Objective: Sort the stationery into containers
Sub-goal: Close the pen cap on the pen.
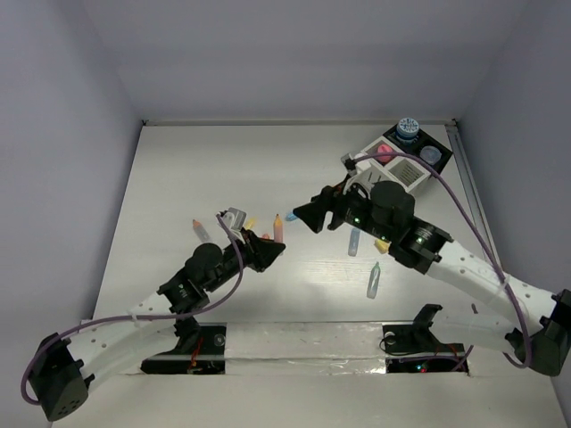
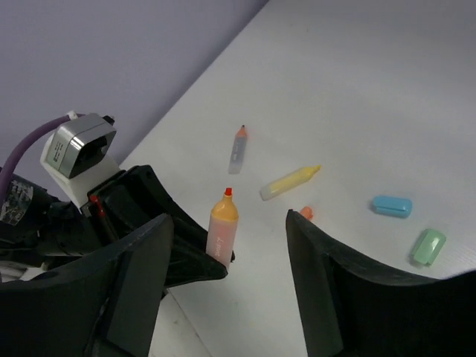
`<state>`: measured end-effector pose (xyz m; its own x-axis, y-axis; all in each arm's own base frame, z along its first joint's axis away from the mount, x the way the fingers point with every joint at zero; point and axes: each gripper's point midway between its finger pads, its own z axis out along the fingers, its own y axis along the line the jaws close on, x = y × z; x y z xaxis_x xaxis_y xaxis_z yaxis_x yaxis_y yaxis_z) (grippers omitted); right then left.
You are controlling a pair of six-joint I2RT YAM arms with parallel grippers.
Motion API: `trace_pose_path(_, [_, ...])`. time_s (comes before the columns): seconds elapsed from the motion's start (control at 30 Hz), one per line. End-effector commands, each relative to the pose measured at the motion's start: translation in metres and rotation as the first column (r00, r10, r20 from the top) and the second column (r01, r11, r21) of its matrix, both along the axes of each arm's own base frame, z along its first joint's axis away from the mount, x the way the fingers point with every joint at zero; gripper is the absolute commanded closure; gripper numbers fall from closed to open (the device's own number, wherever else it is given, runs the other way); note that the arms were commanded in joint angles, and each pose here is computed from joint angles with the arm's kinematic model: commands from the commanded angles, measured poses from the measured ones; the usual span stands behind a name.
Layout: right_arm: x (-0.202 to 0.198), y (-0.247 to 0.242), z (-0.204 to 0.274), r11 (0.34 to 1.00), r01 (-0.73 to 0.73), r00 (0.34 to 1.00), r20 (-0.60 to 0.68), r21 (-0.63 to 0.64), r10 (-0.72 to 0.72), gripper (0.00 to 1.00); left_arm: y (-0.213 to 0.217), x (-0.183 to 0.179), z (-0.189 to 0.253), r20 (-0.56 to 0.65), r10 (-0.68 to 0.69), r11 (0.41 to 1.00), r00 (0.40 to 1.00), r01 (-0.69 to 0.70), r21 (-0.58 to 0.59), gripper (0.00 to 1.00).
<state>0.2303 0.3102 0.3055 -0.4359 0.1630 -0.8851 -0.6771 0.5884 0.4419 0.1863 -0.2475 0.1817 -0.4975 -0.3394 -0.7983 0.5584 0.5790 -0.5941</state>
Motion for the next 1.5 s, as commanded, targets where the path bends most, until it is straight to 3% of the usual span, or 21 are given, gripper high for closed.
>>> trace_pose_path(0.0, [0.000,-0.017,-0.009,0.999,0.036,0.999,0.018,-0.014,-0.036,0.34,0.000,-0.010,0.026,0.099,-0.048,0.998,0.994,0.052,-0.040,1.00])
trace_pose_path(0.07, [-0.005,-0.014,-0.009,1.000,0.008,0.999,0.034,0.024,-0.009,0.45,0.004,-0.009,0.029,0.122,-0.039,0.999,0.992,0.042,-0.025,1.00])
trace_pose_path(0.1, [-0.006,-0.015,-0.015,1.000,0.011,1.000,0.023,0.023,-0.011,0.57,0.006,-0.009,0.032,0.131,-0.031,0.999,0.991,0.035,-0.025,1.00])
trace_pose_path(0.2, [-0.001,-0.026,-0.032,0.997,0.074,0.997,-0.002,-0.007,-0.074,0.74,0.008,-0.009,0.032,0.134,-0.030,0.999,0.991,0.032,-0.008,1.00])
trace_pose_path(0.23, [-0.002,-0.031,-0.036,0.996,0.089,0.996,-0.005,-0.022,-0.089,0.85,0.007,-0.009,0.031,0.132,-0.035,0.999,0.991,0.036,-0.008,1.00])
trace_pose_path(0.3, [0.009,-0.048,-0.044,0.979,0.194,0.981,-0.007,-0.063,-0.195,0.89,0.005,-0.011,0.031,0.134,-0.048,0.999,0.990,0.050,-0.010,1.00])
trace_pose_path(0.43, [0.030,-0.087,-0.072,0.920,0.358,0.927,-0.057,-0.159,-0.371,0.88,0.000,-0.017,0.034,0.157,-0.091,0.995,0.983,0.096,-0.026,1.00])
trace_pose_path(0.7, [0.046,-0.140,-0.134,0.852,0.459,0.840,-0.189,-0.252,-0.509,0.79,-0.010,-0.035,0.054,0.225,-0.198,0.973,0.954,0.218,-0.070,1.00])
trace_pose_path(0.87, [0.046,-0.120,-0.145,0.901,0.358,0.882,-0.228,-0.245,-0.412,0.67,-0.008,-0.049,0.078,0.276,-0.234,0.955,0.932,0.274,-0.117,1.00])
trace_pose_path(1.0, [0.057,-0.113,-0.147,0.903,0.356,0.885,-0.225,-0.240,-0.408,0.59,-0.005,-0.059,0.096,0.314,-0.247,0.939,0.917,0.307,-0.157,1.00])
trace_pose_path(1.33, [0.071,-0.088,-0.145,0.934,0.280,0.913,-0.241,-0.220,-0.330,0.52,0.009,-0.081,0.135,0.323,-0.285,0.924,0.902,0.349,-0.158,1.00])
trace_pose_path(1.47, [0.083,-0.098,-0.150,0.897,0.343,0.883,-0.232,-0.278,-0.409,0.49,0.012,-0.080,0.141,0.318,-0.290,0.937,0.903,0.335,-0.097,1.00])
